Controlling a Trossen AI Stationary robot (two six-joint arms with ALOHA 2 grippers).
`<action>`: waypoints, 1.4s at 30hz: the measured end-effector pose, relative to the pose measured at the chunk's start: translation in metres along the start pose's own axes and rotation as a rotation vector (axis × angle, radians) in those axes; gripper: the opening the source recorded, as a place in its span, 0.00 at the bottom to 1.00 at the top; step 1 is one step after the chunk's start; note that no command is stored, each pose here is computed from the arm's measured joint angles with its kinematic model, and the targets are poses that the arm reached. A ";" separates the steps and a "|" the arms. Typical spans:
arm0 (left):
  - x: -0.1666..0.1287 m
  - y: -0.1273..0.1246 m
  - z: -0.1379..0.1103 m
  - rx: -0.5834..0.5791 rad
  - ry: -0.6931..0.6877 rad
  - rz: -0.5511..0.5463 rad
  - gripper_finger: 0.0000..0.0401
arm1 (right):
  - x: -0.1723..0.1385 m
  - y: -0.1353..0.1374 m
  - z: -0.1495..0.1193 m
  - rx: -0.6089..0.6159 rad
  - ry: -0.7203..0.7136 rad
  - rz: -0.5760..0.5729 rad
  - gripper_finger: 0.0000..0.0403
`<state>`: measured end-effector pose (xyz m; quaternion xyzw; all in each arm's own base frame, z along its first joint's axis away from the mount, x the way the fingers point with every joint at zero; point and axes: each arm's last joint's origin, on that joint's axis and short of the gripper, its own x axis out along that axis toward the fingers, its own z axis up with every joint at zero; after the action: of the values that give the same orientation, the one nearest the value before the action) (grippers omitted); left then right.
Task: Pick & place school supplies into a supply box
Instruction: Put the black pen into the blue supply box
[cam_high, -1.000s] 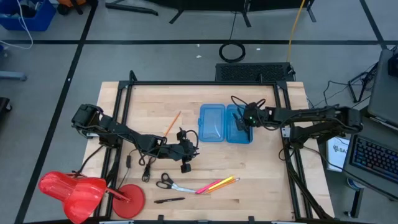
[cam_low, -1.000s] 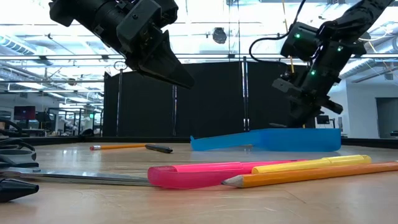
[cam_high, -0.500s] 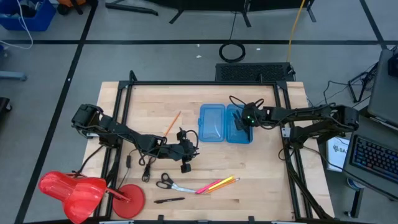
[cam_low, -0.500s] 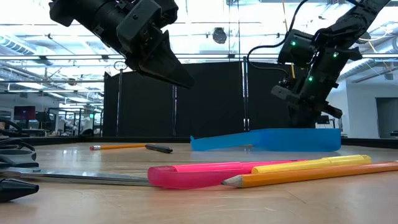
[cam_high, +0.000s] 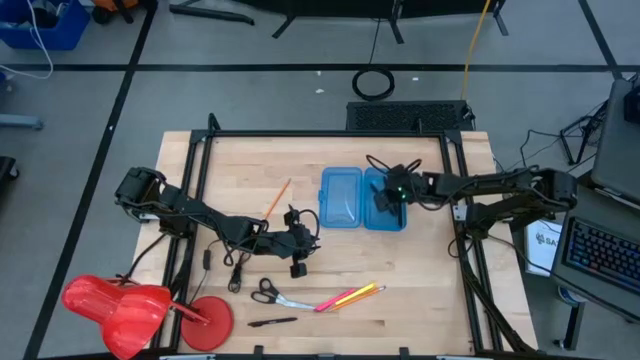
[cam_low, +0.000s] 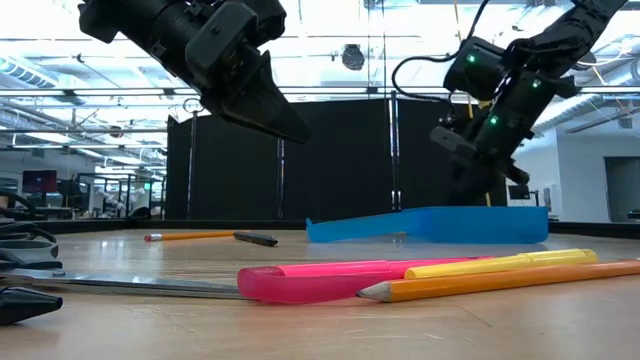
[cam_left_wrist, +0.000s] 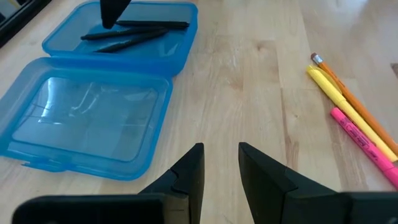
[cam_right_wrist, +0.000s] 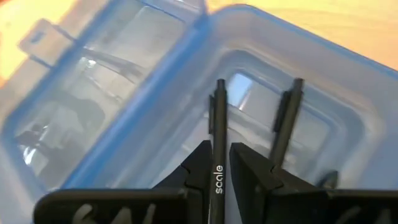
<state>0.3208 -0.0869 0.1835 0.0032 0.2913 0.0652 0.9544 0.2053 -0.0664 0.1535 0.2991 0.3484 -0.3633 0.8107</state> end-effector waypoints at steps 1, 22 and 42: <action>0.000 0.000 0.000 0.004 0.001 0.000 0.26 | 0.000 0.002 0.000 -0.017 -0.010 0.013 0.11; -0.004 -0.011 0.000 0.041 -0.023 -0.034 0.26 | -0.030 0.070 0.005 -0.212 -0.324 0.571 0.11; -0.010 -0.028 0.010 0.188 -0.156 -0.154 0.26 | 0.021 0.110 0.006 -0.299 -0.229 0.540 0.11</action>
<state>0.3210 -0.1154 0.1959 0.0754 0.2207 -0.0361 0.9718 0.3051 -0.0176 0.1653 0.2157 0.2128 -0.1115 0.9464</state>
